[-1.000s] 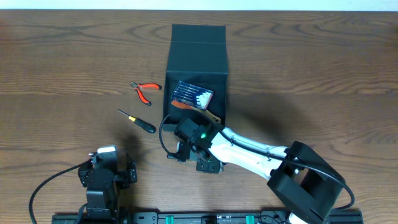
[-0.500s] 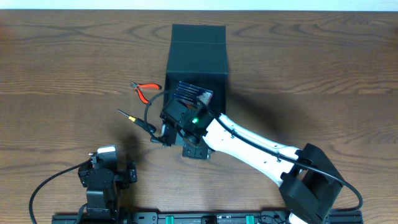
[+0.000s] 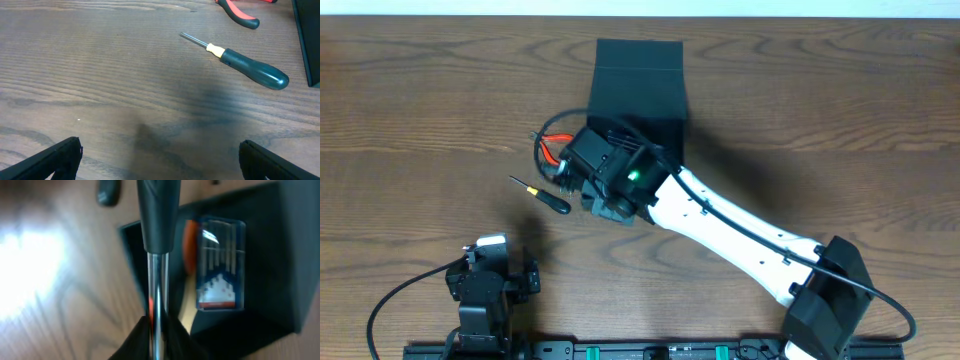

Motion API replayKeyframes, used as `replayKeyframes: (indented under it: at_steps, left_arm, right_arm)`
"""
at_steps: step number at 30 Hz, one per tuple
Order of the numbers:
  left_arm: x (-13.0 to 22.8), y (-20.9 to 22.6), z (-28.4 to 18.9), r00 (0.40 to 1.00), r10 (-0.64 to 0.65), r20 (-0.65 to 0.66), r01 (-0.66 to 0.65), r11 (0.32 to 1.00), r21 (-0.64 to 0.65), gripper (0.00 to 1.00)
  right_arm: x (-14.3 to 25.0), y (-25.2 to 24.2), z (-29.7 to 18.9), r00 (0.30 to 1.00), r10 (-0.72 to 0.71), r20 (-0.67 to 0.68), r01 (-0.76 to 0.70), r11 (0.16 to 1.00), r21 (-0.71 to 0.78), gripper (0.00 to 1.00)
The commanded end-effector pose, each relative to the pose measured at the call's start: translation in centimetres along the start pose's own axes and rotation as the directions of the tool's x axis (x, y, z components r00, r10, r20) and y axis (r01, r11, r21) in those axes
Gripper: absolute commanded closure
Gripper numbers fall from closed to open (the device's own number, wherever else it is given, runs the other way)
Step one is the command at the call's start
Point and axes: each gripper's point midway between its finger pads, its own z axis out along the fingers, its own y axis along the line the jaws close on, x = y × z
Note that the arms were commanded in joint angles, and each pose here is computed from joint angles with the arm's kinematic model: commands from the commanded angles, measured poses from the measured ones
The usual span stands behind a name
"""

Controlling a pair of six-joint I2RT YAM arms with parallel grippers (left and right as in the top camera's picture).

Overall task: Pack container
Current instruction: 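Lift the hammer and swing it into the box, then lower the hammer into the box beside the case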

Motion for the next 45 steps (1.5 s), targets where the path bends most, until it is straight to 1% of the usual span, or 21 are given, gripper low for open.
replayKeyframes:
  at_steps: [1,4,9,12,13,15,16,18,27,28,29,33,37,40,45]
  left_arm:
    - [0.5,0.2,0.3,1.000,0.010,-0.010,-0.010,1.000,-0.015,0.01]
    - [0.5,0.2,0.3,1.000,0.010,-0.010,-0.010,1.000,-0.015,0.01]
    - [0.5,0.2,0.3,1.000,0.010,-0.010,-0.010,1.000,-0.015,0.01]
    - [0.5,0.2,0.3,1.000,0.010,-0.010,-0.010,1.000,-0.015,0.01]
    - [0.5,0.2,0.3,1.000,0.010,-0.010,-0.010,1.000,-0.015,0.01]
    - [0.5,0.2,0.3,1.000,0.010,-0.010,-0.010,1.000,-0.015,0.01]
    - [0.5,0.2,0.3,1.000,0.010,-0.010,-0.010,1.000,-0.015,0.01]
    - [0.5,0.2,0.3,1.000,0.010,-0.010,-0.010,1.000,-0.015,0.01]
    - [0.5,0.2,0.3,1.000,0.010,-0.010,-0.010,1.000,-0.015,0.01]
    - [0.5,0.2,0.3,1.000,0.010,-0.010,-0.010,1.000,-0.015,0.02]
    - [0.5,0.2,0.3,1.000,0.010,-0.010,-0.010,1.000,-0.015,0.01]
    - [0.5,0.2,0.3,1.000,0.010,-0.010,-0.010,1.000,-0.015,0.01]
    - [0.5,0.2,0.3,1.000,0.010,-0.010,-0.010,1.000,-0.015,0.01]
    - [0.5,0.2,0.3,1.000,0.010,-0.010,-0.010,1.000,-0.015,0.02]
    - [0.5,0.2,0.3,1.000,0.010,-0.010,-0.010,1.000,-0.015,0.02]
  right_arm:
    - [0.1,-2.9,-0.1,0.976,0.215,0.013,-0.216,0.974,0.069,0.85]
    - [0.6,-4.4,0.1,0.953,0.301,0.023,-0.301,0.950,0.082,0.81]
    - [1.2,-6.7,0.4,0.933,0.359,0.037,-0.361,0.928,0.089,0.81]
    - [1.7,-7.6,0.5,0.924,0.380,0.036,-0.382,0.921,0.079,0.78]
    - [1.7,-7.4,0.6,0.927,0.374,0.035,-0.376,0.925,0.056,0.74]
    - [1.5,-6.9,0.6,0.940,0.340,0.037,-0.340,0.940,0.001,0.61]
    - [1.4,-6.7,0.6,0.943,0.330,0.040,-0.330,0.944,-0.014,0.58]
    - [1.3,-6.6,0.6,0.944,0.328,0.040,-0.327,0.945,-0.016,0.54]
    - [1.4,-6.6,0.6,0.944,0.328,0.039,-0.328,0.945,-0.017,0.46]
    - [1.4,-6.6,0.6,0.944,0.329,0.039,-0.328,0.944,-0.016,0.44]
    - [1.3,-6.6,0.6,0.944,0.329,0.041,-0.328,0.944,-0.016,0.40]
    - [1.2,-6.7,0.8,0.943,0.329,0.044,-0.329,0.944,-0.016,0.34]
    - [1.8,-6.5,2.8,0.943,0.332,0.003,-0.332,0.943,-0.019,0.32]
    - [1.9,-6.5,5.6,0.938,0.347,-0.022,-0.348,0.937,-0.020,0.31]
    - [1.3,-6.9,9.6,0.914,0.405,-0.012,-0.405,0.914,-0.011,0.32]
